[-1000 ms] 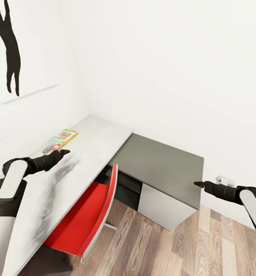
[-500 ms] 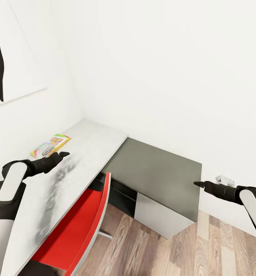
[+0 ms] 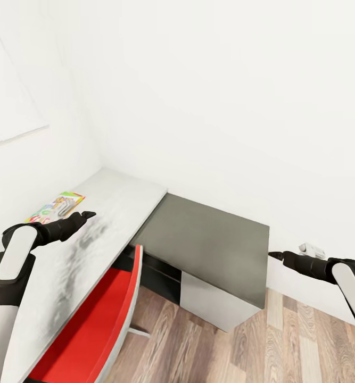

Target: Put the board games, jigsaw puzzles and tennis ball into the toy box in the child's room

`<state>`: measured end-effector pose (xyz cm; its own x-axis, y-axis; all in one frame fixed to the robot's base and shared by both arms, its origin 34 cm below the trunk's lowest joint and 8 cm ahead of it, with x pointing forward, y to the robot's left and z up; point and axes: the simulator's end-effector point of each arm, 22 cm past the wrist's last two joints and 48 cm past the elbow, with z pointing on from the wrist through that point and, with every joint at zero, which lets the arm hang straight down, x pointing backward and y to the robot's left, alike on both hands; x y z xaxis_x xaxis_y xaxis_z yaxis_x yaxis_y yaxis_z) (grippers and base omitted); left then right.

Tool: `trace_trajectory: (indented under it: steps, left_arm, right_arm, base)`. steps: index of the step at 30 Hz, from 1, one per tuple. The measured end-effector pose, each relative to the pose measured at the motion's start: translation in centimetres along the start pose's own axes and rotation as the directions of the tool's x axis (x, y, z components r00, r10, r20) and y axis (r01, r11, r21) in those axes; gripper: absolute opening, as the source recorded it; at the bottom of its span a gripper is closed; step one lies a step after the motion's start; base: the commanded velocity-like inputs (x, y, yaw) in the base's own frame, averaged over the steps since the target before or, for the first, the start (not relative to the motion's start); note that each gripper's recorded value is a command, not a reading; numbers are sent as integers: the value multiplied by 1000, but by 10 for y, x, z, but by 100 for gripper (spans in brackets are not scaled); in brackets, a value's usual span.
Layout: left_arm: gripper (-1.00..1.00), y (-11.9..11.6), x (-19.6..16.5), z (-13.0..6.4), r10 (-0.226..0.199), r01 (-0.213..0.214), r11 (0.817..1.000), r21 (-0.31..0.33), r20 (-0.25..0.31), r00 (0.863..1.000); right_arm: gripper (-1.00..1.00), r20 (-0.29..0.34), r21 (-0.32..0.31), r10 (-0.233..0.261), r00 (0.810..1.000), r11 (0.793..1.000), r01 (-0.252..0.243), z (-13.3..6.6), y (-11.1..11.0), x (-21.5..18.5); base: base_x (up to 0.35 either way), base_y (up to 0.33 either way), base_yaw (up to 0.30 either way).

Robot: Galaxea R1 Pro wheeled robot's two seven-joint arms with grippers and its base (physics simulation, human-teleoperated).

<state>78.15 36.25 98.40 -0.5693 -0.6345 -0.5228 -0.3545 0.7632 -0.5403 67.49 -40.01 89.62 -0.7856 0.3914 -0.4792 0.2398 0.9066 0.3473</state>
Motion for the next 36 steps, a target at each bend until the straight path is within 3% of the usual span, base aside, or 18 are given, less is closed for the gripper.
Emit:
trace_trajectory:
  steps: [15, 36]
  left_arm:
    - [100, 0, -1, 0, 0, 0, 1000, 0, 3, 1000]
    - [100, 0, 0, 0, 1, -1, 1000, 1, 3, 1000]
  right_arm:
    - [100, 13, -9, -15, 1000, 1000, 15, -3, 7, -5]
    - [100, 14, -10, -17, 1000, 1000, 17, -3, 7, -5]
  base:
    - [253, -6, -14]
    - [35, 0, 4]
